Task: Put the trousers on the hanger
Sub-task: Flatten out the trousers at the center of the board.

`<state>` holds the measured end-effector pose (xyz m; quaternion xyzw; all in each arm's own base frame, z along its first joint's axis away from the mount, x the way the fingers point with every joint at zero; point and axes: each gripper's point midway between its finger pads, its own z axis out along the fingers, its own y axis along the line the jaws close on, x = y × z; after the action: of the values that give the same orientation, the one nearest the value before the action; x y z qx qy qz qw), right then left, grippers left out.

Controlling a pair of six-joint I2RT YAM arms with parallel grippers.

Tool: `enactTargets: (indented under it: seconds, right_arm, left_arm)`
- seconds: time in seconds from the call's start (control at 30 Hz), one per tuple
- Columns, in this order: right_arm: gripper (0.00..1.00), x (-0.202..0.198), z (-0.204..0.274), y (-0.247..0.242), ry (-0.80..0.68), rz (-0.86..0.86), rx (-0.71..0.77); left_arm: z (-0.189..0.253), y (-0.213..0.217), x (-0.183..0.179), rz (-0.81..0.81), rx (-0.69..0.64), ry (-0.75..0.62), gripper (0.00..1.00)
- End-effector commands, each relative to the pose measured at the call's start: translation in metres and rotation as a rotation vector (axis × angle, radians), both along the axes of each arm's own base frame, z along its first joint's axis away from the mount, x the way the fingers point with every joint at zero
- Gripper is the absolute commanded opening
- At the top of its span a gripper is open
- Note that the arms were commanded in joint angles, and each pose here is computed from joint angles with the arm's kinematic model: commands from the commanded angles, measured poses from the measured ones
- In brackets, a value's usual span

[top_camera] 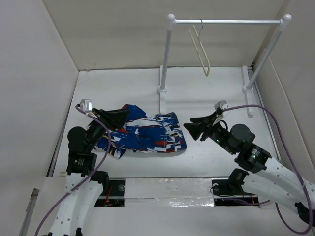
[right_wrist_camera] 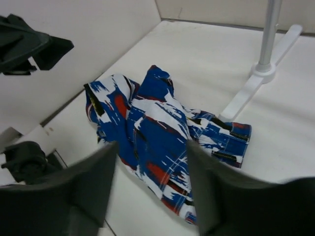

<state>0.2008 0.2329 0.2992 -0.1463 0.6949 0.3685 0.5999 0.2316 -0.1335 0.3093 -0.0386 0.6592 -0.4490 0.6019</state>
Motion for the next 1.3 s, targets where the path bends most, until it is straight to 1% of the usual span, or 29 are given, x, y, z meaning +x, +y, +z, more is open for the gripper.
enactTargets:
  seconds: [0.0, 0.03, 0.07, 0.13, 0.23, 0.27, 0.3, 0.37, 0.4, 0.47, 0.53, 0.57, 0.6, 0.63, 0.67, 0.7, 0.73, 0.77, 0.87, 0.9, 0.93, 0.97, 1.0, 1.03, 1.07, 1.1, 1.17, 1.23, 1.27]
  right_arm:
    - [0.30, -0.017, -0.024, 0.002, 0.082, 0.052, -0.020]
    - [0.07, -0.021, -0.032, 0.005, 0.100, 0.077, -0.029]
    - [0.00, -0.024, -0.046, 0.007, 0.128, 0.093, -0.050]
    - [0.00, -0.026, -0.063, 0.009, 0.175, 0.100, -0.069]
    - [0.00, -0.029, -0.087, 0.013, 0.236, 0.094, -0.093]
    - [0.00, -0.027, -0.095, 0.013, 0.256, 0.080, -0.104]
    - [0.00, -0.029, -0.101, 0.015, 0.269, 0.084, -0.109]
    - [0.00, -0.033, -0.117, 0.017, 0.290, 0.096, -0.132]
    - [0.00, -0.034, -0.123, 0.018, 0.304, 0.097, -0.142]
    - [0.00, -0.033, -0.134, 0.020, 0.317, 0.097, -0.146]
    - [0.01, -0.029, -0.144, 0.022, 0.340, 0.077, -0.153]
    - [0.08, -0.027, -0.148, 0.022, 0.348, 0.065, -0.158]
    - [0.15, -0.026, -0.153, 0.022, 0.361, 0.055, -0.165]
    - [0.35, -0.020, -0.155, 0.024, 0.357, 0.035, -0.166]
    - [0.45, -0.018, -0.158, 0.025, 0.359, 0.027, -0.174]
    - [0.53, -0.016, -0.160, 0.025, 0.357, 0.022, -0.184]
    - [0.64, -0.016, -0.168, 0.028, 0.370, 0.023, -0.212]
    - [0.66, -0.012, -0.172, 0.027, 0.373, 0.001, -0.229]
    - [0.68, -0.010, -0.181, 0.028, 0.389, -0.031, -0.285]
    - [0.68, -0.011, -0.180, 0.031, 0.382, -0.029, -0.292]
    - [0.69, -0.012, -0.188, 0.026, 0.396, -0.040, -0.326]
    - [0.70, -0.014, -0.193, 0.027, 0.400, -0.038, -0.344]
    - [0.71, -0.017, -0.196, 0.028, 0.407, -0.030, -0.351]
    - [0.73, -0.018, -0.197, 0.028, 0.408, -0.029, -0.346]
    - [0.76, -0.021, -0.198, 0.029, 0.407, -0.020, -0.346]
    - [0.77, -0.022, -0.197, 0.029, 0.411, -0.018, -0.334]
    - [0.87, -0.024, -0.201, 0.028, 0.418, -0.014, -0.335]
    - [0.87, -0.020, -0.200, 0.030, 0.413, -0.031, -0.321]
    - [0.87, -0.016, -0.200, 0.030, 0.411, -0.050, -0.326]
  left_arm:
    - [0.014, 0.000, -0.003, -0.007, 0.007, -0.049, 0.50]
    - [0.013, -0.001, -0.003, -0.010, 0.006, -0.046, 0.50]
    - [0.013, -0.002, -0.004, -0.017, 0.002, -0.051, 0.49]
    - [0.019, -0.004, -0.004, -0.034, -0.024, -0.075, 0.45]
    - [0.023, -0.008, -0.002, -0.059, -0.027, -0.080, 0.33]
    - [0.024, -0.010, -0.002, -0.074, -0.031, -0.080, 0.27]
    - [0.023, -0.012, 0.002, -0.078, -0.036, -0.070, 0.13]
    - [0.039, -0.012, 0.006, -0.078, -0.022, -0.102, 0.03]
    - [0.041, -0.011, 0.012, -0.065, -0.017, -0.093, 0.00]
    - [0.056, -0.008, 0.018, -0.040, -0.028, -0.129, 0.00]
    - [0.045, -0.009, 0.034, -0.036, -0.034, -0.084, 0.00]
    - [0.038, -0.015, 0.040, -0.046, -0.034, -0.070, 0.00]
    - [0.020, -0.026, 0.054, -0.041, -0.013, -0.017, 0.00]
    - [0.008, -0.065, 0.044, -0.121, 0.031, 0.014, 0.00]
    - [0.000, -0.070, 0.061, -0.005, 0.087, 0.068, 0.00]
    - [-0.026, -0.091, 0.070, 0.003, 0.178, 0.123, 0.00]
    - [-0.030, -0.105, 0.067, 0.021, 0.212, 0.139, 0.00]
    - [-0.027, -0.121, 0.058, 0.045, 0.225, 0.133, 0.00]
    - [-0.019, -0.117, 0.052, 0.102, 0.170, 0.126, 0.22]
    - [-0.015, -0.110, 0.048, 0.114, 0.152, 0.125, 0.33]
    - [-0.020, -0.104, 0.046, 0.132, 0.153, 0.142, 0.38]
    - [-0.033, -0.096, 0.044, 0.158, 0.180, 0.175, 0.42]
    - [-0.046, -0.088, 0.039, 0.174, 0.174, 0.211, 0.48]
    - [-0.058, -0.081, 0.035, 0.192, 0.181, 0.241, 0.51]
    - [-0.087, -0.068, 0.029, 0.225, 0.227, 0.301, 0.52]
    - [-0.089, -0.060, 0.023, 0.237, 0.204, 0.307, 0.56]
    - [-0.110, -0.042, 0.014, 0.293, 0.192, 0.371, 0.62]
    - [-0.132, -0.023, 0.002, 0.333, 0.189, 0.414, 0.65]
    - [-0.155, -0.011, -0.004, 0.377, 0.197, 0.466, 0.66]
